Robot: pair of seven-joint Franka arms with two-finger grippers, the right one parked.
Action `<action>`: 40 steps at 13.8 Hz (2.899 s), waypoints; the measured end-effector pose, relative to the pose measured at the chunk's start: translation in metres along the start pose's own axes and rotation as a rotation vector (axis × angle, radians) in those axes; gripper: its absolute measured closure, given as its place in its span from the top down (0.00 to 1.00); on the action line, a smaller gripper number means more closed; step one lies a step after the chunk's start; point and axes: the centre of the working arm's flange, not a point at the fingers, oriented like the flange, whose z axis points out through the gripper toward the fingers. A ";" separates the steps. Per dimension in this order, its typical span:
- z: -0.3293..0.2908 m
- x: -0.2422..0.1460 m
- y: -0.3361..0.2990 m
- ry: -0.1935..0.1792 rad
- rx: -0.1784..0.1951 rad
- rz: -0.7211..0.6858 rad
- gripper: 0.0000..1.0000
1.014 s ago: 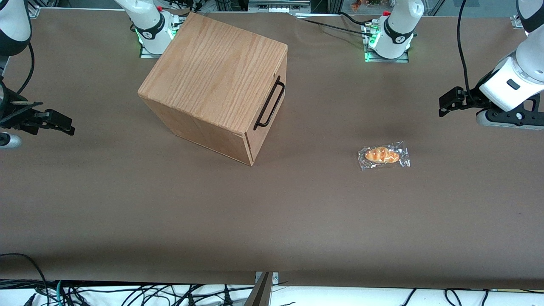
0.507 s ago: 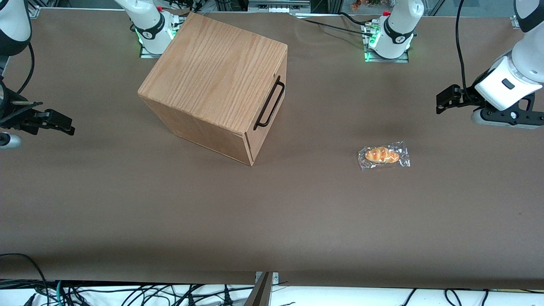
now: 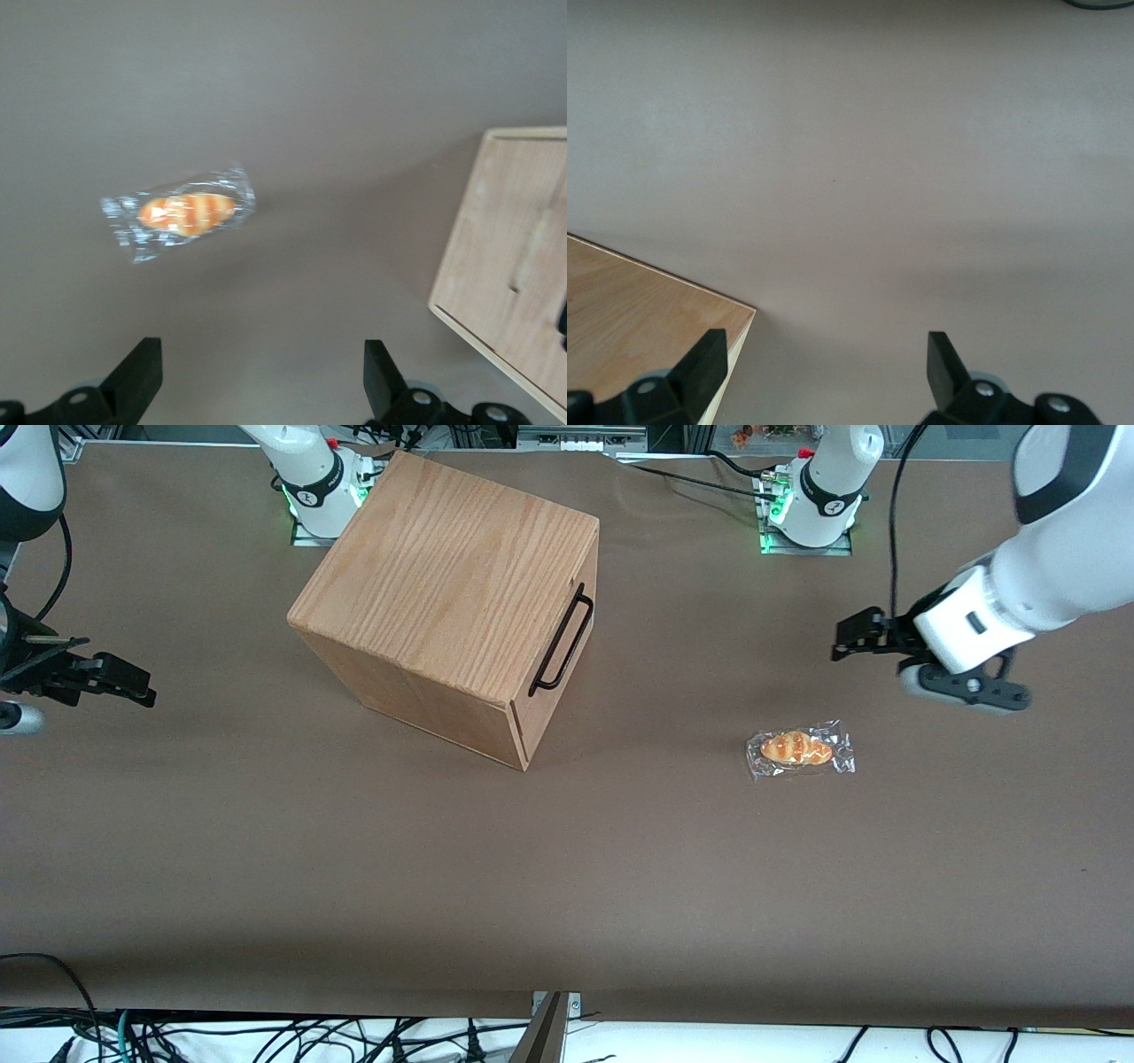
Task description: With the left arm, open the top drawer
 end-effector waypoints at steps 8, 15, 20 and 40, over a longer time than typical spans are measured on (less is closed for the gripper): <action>0.059 0.013 0.174 0.114 -0.099 0.120 1.00; 0.142 0.014 0.240 0.135 -0.147 0.163 1.00; 0.173 -0.002 0.262 0.111 -0.095 0.233 1.00; 0.235 -0.013 0.264 0.110 -0.007 0.302 1.00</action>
